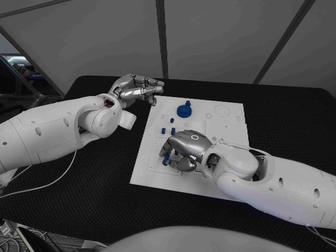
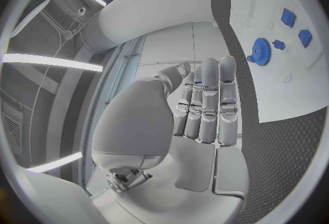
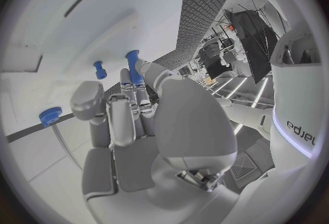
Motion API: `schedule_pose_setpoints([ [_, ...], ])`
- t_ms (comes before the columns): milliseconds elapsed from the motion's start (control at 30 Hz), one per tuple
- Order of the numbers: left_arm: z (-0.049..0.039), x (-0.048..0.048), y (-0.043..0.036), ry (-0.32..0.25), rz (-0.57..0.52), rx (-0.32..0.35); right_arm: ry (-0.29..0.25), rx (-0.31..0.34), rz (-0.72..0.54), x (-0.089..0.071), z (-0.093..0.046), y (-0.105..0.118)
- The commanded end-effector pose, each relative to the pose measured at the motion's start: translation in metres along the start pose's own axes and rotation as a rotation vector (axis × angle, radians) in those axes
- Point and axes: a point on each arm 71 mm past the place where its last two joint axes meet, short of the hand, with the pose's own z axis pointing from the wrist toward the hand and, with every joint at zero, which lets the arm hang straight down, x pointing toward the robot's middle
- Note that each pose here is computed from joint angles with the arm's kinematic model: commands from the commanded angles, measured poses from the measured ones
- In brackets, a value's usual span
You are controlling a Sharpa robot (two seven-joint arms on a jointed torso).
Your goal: Assemble the parts on the task board
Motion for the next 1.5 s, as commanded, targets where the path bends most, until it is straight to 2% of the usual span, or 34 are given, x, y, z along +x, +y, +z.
schedule_pose_setpoints([
  [33,0.0001,0.0012,-0.0010,0.011,-0.006,0.003,0.022,0.009,0.002,0.002,0.001,-0.001],
  [433,-0.0002,0.0006,-0.0009,0.011,-0.006,0.000,0.013,0.000,0.004,0.001,0.000,-0.001],
  [800,-0.0001,0.0001,-0.0007,0.010,-0.006,-0.001,-0.030,-0.013,0.015,-0.004,-0.005,0.001],
  [1033,-0.0008,-0.0016,-0.0005,0.007,-0.004,-0.003,-0.097,-0.010,0.034,-0.011,-0.017,-0.003],
  [1167,-0.0015,-0.0034,-0.0004,0.003,-0.003,-0.005,-0.153,-0.008,0.069,-0.018,-0.029,-0.007],
  [1233,-0.0018,-0.0042,-0.0003,0.002,-0.002,-0.005,-0.184,-0.003,0.102,-0.023,-0.036,-0.011],
  [1333,-0.0022,-0.0050,0.0001,0.001,-0.001,-0.007,-0.235,0.047,0.247,-0.036,-0.049,-0.029],
  [1500,-0.0035,-0.0056,0.0022,0.001,0.001,-0.012,-0.221,0.163,0.487,-0.045,-0.068,-0.065],
])
